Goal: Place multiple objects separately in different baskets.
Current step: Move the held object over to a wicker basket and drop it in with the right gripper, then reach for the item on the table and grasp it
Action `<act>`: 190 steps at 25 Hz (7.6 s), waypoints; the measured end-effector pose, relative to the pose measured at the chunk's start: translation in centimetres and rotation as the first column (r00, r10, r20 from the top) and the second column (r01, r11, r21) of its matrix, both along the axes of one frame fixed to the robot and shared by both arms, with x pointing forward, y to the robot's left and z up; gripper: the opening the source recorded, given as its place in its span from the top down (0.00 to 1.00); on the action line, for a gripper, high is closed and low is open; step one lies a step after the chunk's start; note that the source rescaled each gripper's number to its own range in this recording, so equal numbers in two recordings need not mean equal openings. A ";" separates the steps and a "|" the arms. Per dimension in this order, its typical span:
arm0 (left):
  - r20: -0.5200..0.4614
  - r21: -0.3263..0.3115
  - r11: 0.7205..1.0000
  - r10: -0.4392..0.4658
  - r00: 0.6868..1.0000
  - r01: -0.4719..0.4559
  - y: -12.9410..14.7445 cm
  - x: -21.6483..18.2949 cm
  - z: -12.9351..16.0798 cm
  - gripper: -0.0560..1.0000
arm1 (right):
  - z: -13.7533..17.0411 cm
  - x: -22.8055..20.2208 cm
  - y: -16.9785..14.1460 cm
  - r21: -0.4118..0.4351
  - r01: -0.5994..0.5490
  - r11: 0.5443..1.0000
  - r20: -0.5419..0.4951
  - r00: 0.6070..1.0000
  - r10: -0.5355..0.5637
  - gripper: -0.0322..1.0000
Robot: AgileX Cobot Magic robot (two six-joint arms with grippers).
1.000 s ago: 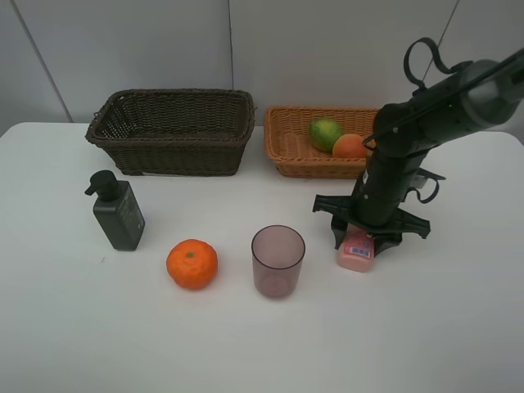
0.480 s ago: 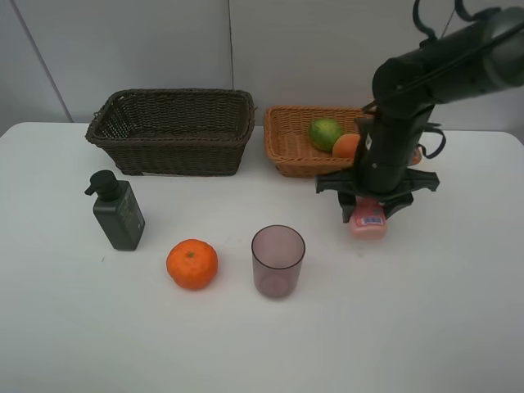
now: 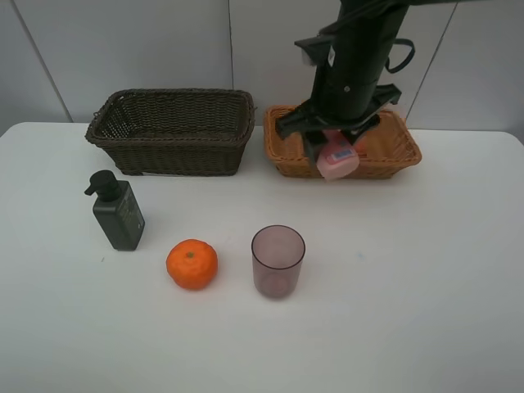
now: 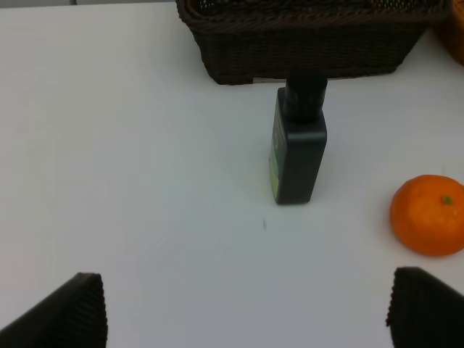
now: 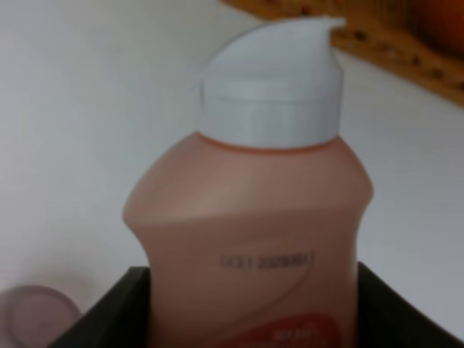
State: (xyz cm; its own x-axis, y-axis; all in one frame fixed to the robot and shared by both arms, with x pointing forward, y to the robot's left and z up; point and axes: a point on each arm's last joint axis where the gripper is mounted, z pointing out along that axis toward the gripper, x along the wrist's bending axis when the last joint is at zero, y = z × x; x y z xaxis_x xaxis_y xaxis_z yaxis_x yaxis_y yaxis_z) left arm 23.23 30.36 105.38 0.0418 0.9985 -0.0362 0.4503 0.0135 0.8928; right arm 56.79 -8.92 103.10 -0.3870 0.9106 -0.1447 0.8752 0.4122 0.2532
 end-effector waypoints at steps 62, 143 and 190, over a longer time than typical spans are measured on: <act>0.000 0.000 1.000 0.000 1.000 0.000 0.0 0.0 0.0 0.00 | -11.6 12.7 11.7 0.359 -0.329 0.873 0.569 0.819 0.074 0.25; 0.000 0.000 1.000 0.000 1.000 0.000 0.0 0.0 0.0 0.00 | 2.8 -33.7 -21.2 0.377 0.040 0.925 0.668 0.681 -0.301 0.20; 0.000 0.000 1.000 0.000 1.000 0.000 0.0 0.0 0.0 0.00 | 2.8 -33.8 -20.9 0.412 0.176 0.894 0.652 0.628 -0.424 0.20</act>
State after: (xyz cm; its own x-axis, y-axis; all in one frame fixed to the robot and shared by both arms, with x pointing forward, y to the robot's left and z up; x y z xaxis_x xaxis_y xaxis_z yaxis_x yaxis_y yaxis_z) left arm 23.23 30.36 105.38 0.0418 0.9985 -0.0362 0.4503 0.0135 0.8928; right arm 23.03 -29.85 105.91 0.0268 0.9992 0.0308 0.4305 -0.0394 0.9017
